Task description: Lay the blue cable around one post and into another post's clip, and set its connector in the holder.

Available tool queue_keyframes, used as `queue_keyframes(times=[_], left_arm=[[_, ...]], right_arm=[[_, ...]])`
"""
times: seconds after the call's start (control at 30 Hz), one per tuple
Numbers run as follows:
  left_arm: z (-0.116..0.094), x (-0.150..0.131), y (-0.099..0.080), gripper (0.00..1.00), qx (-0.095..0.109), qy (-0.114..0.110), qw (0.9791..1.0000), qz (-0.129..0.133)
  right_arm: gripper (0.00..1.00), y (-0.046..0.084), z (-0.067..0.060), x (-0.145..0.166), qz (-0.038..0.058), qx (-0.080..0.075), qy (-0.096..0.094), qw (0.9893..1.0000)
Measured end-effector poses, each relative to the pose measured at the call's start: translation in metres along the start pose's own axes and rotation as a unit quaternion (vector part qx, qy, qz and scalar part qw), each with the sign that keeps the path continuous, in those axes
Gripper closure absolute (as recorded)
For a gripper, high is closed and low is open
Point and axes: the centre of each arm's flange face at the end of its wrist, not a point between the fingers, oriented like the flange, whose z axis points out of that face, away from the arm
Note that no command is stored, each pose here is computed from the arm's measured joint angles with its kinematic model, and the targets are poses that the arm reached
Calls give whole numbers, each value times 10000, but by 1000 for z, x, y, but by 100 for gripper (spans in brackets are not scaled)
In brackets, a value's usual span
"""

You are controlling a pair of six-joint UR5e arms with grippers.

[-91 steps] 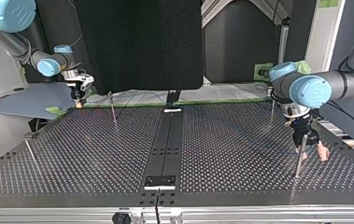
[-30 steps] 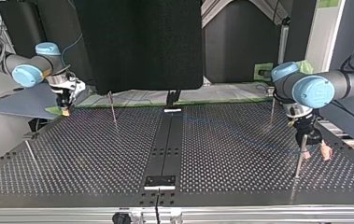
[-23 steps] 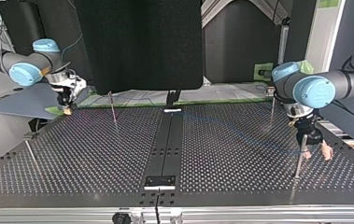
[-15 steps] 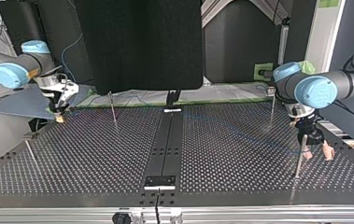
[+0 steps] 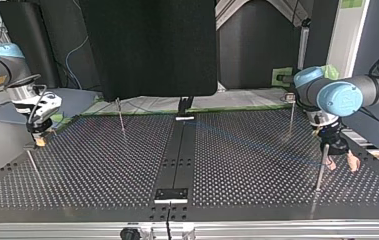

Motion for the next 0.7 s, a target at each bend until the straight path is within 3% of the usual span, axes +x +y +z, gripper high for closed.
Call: queue_keyframes(times=[0.23, 0.5, 0.7], left_arm=[[1, -1, 1, 1, -7, 0, 10000, 4], [1, -1, 1, 1, 0, 19, 10000, 6], [1, -1, 1, 1, -1, 20, 10000, 7]], right_arm=[[100, 8, -19, 13, 81, -105, 172, 9998], [100, 15, -42, 34, 65, -320, 361, 9988], [100, 29, -39, 34, 46, -408, 517, 9978]])
